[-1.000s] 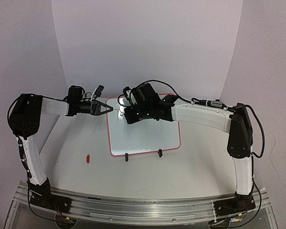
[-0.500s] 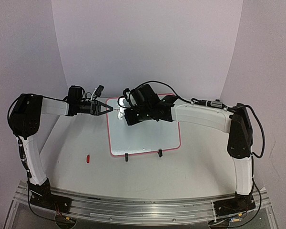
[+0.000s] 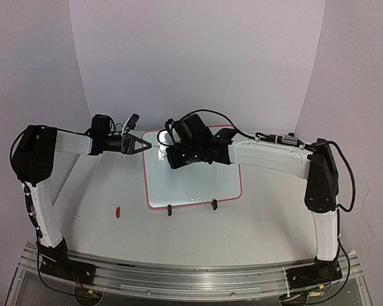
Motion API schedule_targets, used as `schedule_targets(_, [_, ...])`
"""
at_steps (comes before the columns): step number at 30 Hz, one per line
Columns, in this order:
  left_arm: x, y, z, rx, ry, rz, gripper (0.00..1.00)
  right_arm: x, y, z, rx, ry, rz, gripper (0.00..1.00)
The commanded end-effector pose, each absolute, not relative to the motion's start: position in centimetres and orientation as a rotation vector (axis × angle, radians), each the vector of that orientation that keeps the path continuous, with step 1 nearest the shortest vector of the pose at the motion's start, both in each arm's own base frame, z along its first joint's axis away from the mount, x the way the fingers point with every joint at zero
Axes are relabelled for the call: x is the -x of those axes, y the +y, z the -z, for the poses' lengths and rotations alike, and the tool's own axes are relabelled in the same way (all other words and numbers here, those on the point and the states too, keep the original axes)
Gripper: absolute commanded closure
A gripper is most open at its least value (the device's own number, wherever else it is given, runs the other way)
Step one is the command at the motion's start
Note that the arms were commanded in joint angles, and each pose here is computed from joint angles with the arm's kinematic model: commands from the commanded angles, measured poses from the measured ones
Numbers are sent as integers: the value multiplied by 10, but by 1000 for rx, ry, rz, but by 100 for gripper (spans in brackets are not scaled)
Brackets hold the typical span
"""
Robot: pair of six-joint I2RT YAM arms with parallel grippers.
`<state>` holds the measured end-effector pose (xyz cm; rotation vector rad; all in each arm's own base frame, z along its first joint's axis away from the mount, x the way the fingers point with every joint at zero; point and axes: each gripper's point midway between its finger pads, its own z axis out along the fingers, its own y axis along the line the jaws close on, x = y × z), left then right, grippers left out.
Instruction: Write a sentence on the whiteboard
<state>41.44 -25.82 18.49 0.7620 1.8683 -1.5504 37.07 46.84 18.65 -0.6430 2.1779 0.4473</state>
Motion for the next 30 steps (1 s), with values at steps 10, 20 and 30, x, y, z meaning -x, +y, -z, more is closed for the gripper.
schedule_targets(10, [-417, -262, -190, -822, 1813, 1451, 100, -394, 445, -196, 568, 2155, -308, 100])
schedule_targets(20, [-416, -263, -189, -825, 1814, 1455, 100, -398, 450, -201, 572, 2130, -315, 100])
schedule_targets(30, [-415, -264, -188, -831, 1813, 1455, 100, -400, 456, -203, 572, 2120, -340, 100])
